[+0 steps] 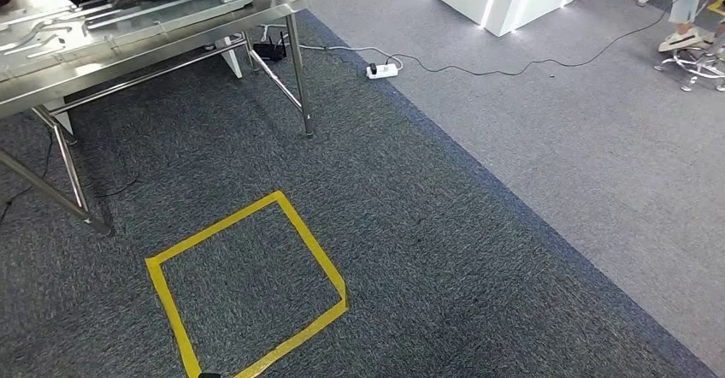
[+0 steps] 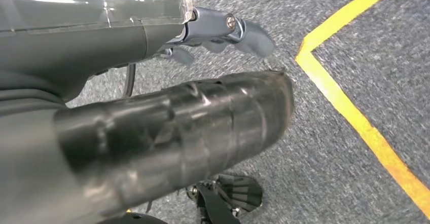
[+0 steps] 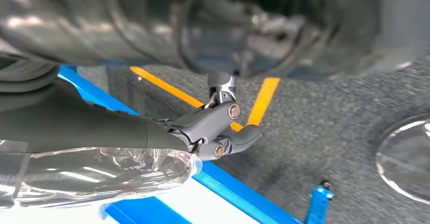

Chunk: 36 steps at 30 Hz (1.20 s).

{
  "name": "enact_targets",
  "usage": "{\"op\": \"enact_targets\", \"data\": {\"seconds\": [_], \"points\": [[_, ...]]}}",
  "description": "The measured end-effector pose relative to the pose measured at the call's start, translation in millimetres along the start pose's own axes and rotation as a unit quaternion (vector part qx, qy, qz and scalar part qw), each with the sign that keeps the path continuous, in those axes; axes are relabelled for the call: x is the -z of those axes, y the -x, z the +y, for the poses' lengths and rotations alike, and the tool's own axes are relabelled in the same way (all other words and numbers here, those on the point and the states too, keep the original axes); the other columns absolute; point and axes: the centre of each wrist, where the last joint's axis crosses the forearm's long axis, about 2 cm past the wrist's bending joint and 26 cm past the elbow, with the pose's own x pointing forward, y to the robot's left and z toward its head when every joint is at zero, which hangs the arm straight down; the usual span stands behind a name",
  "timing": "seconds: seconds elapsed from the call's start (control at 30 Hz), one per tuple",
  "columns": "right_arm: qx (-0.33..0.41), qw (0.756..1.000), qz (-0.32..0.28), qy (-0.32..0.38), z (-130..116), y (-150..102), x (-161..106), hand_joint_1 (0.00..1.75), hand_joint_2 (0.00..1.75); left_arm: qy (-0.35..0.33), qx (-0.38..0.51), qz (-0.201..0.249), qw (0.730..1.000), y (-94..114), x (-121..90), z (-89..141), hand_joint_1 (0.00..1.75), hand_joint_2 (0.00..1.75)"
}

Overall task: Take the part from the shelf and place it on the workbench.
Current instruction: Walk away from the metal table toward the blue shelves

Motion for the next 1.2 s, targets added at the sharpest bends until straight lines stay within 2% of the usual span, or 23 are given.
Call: {"op": "enact_targets", "data": {"seconds": [1.2], "points": [[-0.010, 1.000, 0.005, -0.022, 6.8, 3.9, -5.8, 0.00, 0.00, 0.004, -0.004, 0.006, 1.000, 2.8, -0.8, 0.5, 0.00, 0.00]]}}
